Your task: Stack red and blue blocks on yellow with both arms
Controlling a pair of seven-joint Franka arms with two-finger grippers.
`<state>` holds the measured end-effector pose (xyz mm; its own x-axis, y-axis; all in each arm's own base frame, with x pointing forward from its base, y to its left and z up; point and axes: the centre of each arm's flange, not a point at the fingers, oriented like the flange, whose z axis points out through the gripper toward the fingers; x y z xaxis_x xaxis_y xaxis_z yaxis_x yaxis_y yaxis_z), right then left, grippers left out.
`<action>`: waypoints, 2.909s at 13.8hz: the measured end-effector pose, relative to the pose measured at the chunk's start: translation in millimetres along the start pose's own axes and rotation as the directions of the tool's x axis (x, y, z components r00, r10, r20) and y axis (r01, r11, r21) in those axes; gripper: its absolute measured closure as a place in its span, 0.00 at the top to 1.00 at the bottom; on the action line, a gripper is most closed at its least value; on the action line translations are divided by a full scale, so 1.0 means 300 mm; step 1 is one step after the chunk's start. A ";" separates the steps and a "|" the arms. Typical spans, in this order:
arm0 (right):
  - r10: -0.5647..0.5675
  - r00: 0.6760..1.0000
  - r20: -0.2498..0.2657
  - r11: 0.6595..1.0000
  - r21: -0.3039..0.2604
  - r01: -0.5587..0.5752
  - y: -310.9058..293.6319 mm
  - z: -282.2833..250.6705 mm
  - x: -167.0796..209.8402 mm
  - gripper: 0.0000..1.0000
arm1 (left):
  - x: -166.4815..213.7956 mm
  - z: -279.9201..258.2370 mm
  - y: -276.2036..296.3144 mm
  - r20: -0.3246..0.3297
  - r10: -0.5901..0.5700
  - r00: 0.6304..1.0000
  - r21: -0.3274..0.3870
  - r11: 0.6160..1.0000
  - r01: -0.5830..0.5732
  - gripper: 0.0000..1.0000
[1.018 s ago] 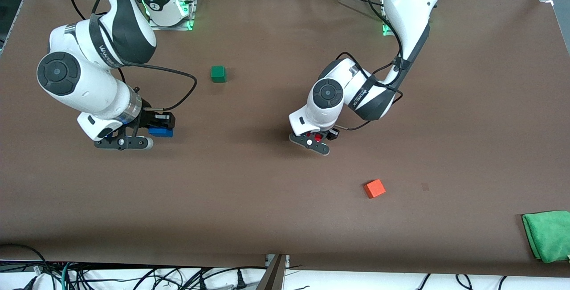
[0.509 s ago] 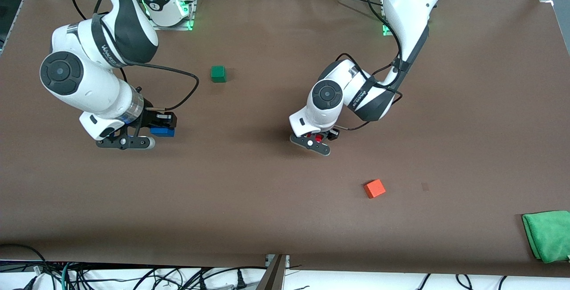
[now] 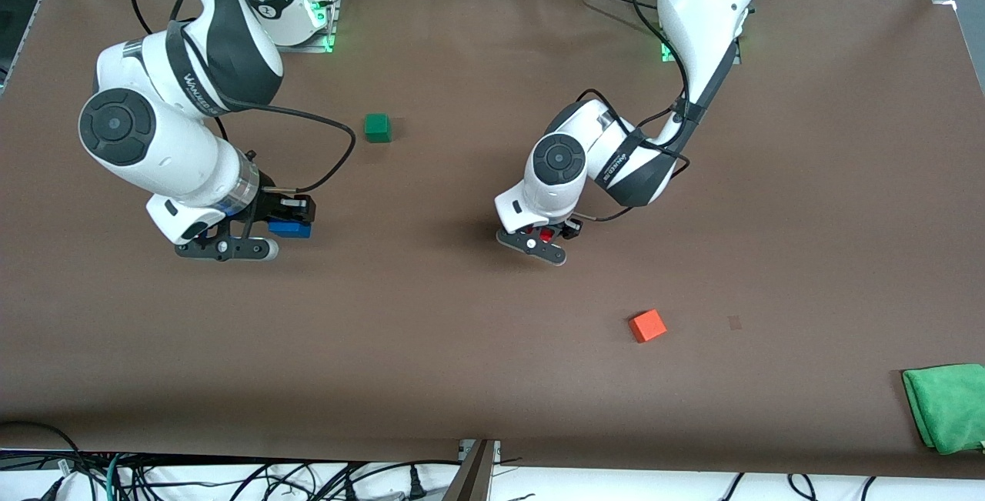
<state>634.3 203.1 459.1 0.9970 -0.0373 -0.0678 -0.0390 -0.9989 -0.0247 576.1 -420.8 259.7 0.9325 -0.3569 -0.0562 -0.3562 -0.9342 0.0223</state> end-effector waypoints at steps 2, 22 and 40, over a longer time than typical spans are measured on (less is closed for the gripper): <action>0.007 1.000 0.001 1.000 0.000 -0.007 -0.010 -0.002 0.001 0.55 | 0.005 -0.002 -0.011 -0.002 -0.005 1.000 0.002 1.000 0.005 0.56; 0.188 0.982 0.012 0.980 0.059 -0.188 -0.270 -0.026 -0.005 0.55 | 0.153 -0.397 -0.547 -0.103 -0.251 0.962 -0.012 0.968 0.251 1.00; 0.418 0.899 -0.132 0.881 0.301 -0.365 -1.220 0.474 -0.270 0.55 | -0.453 -1.102 -1.322 0.018 -0.455 0.890 0.073 0.889 0.453 1.00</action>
<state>558.2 575.5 331.8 0.8886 -0.4546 0.0608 -0.4187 -0.8581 -0.2971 610.6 -1.5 588.5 0.9911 0.1075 -0.0784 0.1014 -0.9918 -0.0782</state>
